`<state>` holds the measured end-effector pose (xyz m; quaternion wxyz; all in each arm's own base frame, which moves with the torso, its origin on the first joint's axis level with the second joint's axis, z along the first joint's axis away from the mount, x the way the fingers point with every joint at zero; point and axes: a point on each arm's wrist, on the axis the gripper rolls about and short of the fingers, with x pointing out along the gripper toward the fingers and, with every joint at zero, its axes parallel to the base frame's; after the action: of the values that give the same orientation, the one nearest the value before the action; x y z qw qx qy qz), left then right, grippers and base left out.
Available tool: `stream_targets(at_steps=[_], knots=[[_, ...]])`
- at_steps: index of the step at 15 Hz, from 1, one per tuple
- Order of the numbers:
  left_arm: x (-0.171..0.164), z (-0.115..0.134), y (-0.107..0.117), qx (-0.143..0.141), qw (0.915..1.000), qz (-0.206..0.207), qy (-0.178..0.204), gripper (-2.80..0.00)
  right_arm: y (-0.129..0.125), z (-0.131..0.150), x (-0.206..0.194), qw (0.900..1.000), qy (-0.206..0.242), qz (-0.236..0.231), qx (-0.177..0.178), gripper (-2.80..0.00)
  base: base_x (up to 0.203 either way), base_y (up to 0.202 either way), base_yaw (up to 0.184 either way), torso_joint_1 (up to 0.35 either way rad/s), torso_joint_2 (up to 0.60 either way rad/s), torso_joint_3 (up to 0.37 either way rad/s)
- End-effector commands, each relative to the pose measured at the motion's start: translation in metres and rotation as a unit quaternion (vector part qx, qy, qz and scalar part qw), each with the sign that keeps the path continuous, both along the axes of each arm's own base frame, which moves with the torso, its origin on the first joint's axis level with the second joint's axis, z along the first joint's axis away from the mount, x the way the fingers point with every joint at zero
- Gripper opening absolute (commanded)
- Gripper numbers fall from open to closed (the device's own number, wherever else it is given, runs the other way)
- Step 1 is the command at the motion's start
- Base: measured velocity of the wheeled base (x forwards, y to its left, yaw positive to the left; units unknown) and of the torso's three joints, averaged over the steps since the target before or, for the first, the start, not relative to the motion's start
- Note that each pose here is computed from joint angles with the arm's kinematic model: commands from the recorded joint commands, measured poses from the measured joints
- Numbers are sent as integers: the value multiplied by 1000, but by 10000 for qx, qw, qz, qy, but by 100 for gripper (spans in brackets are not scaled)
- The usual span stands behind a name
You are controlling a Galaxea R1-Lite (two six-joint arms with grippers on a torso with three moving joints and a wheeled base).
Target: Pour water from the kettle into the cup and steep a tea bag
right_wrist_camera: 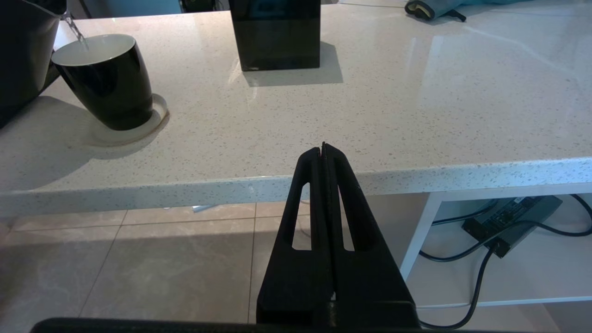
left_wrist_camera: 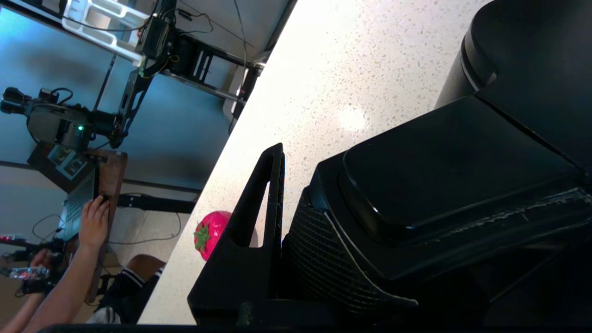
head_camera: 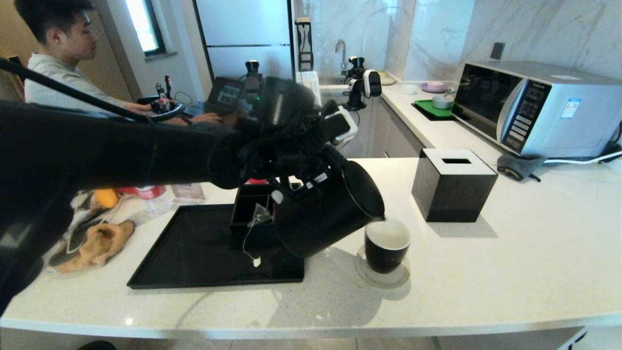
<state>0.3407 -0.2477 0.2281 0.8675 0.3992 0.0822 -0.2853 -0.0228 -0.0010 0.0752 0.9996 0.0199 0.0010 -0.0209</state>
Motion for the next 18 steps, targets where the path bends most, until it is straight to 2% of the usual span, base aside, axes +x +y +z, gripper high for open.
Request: stream_targets(at_steps=[1,18], knots=[[0,-1,-1,24,10000,-12,-5,-280,0,0,0,10000,1,1,0,-280,0,0,0,0,0,0],[-1,-2,-3,103,9999,-64,-21,-280,0,0,0,10000,1,-6,0,-280,0,0,0,0,0,0]])
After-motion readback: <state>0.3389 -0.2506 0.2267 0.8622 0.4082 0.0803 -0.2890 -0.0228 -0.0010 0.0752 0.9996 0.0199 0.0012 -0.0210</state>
